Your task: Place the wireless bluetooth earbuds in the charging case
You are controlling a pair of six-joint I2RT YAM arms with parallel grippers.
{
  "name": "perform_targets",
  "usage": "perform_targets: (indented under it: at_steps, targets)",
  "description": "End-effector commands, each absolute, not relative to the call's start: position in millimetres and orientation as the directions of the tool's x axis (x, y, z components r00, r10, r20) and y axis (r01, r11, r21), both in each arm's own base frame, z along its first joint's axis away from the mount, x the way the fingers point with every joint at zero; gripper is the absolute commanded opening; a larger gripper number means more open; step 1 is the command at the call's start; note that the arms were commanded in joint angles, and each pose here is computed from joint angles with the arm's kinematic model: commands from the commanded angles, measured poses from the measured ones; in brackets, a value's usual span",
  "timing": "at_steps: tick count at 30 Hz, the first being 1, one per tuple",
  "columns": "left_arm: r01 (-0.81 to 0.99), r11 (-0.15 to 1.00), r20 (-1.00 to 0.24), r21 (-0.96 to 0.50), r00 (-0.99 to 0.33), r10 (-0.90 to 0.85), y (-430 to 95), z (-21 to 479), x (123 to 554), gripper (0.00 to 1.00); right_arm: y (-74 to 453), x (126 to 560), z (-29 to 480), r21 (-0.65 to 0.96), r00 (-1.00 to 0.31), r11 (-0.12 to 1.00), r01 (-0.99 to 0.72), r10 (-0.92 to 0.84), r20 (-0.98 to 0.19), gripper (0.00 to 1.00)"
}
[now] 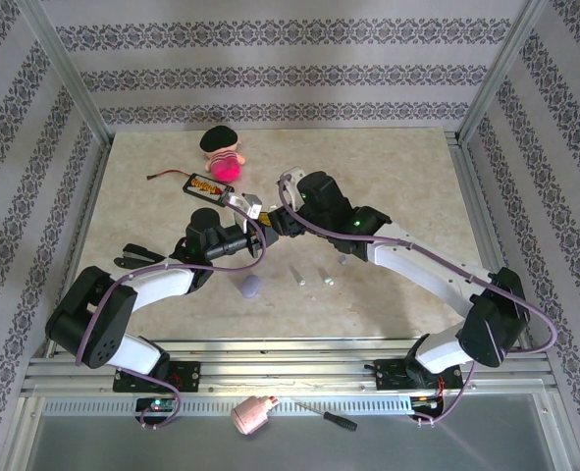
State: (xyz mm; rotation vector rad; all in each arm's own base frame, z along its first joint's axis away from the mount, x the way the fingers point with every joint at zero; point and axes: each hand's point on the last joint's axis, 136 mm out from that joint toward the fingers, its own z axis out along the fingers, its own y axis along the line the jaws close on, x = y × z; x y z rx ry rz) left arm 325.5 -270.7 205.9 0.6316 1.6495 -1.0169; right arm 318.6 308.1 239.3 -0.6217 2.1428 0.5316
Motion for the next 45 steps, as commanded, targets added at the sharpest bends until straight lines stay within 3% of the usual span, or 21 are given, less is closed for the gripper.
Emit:
perform_targets:
  at_steps: [1, 10, 13, 18, 29, 45]
  targets:
    - [0.845, 0.48, -0.972, -0.236, -0.208, -0.11, -276, 232, 324, 0.0, 304, 313, 258, 0.228, -0.541, 0.77, -0.595, -0.175, -0.823, 0.59]
    - [0.848, 0.487, -0.978, -0.21, -0.188, -0.095, -276, 227, 325, 0.0, 293, 314, 277, 0.384, -0.569, 0.724, -0.573, -0.015, -0.822, 0.72]
    - [0.853, 0.485, -0.981, -0.192, -0.172, -0.085, -276, 226, 325, 0.0, 287, 318, 274, 0.437, -0.608, 0.722, -0.537, 0.028, -0.794, 0.72]
    - [0.859, 0.49, -0.988, -0.15, -0.141, -0.055, -276, 220, 325, 0.0, 286, 321, 266, 0.504, -0.673, 0.706, -0.499, 0.051, -0.738, 0.64]
    - [0.883, 0.469, -0.999, -0.002, -0.024, 0.042, -278, 207, 320, 0.0, 300, 322, 251, 0.517, -0.734, 0.698, -0.496, -0.017, -0.679, 0.32]
    - [0.851, 0.524, -0.994, -0.035, -0.084, 0.07, -273, 198, 331, 0.0, 312, 311, 241, 0.496, -0.733, 0.675, -0.546, -0.098, -0.674, 0.22]
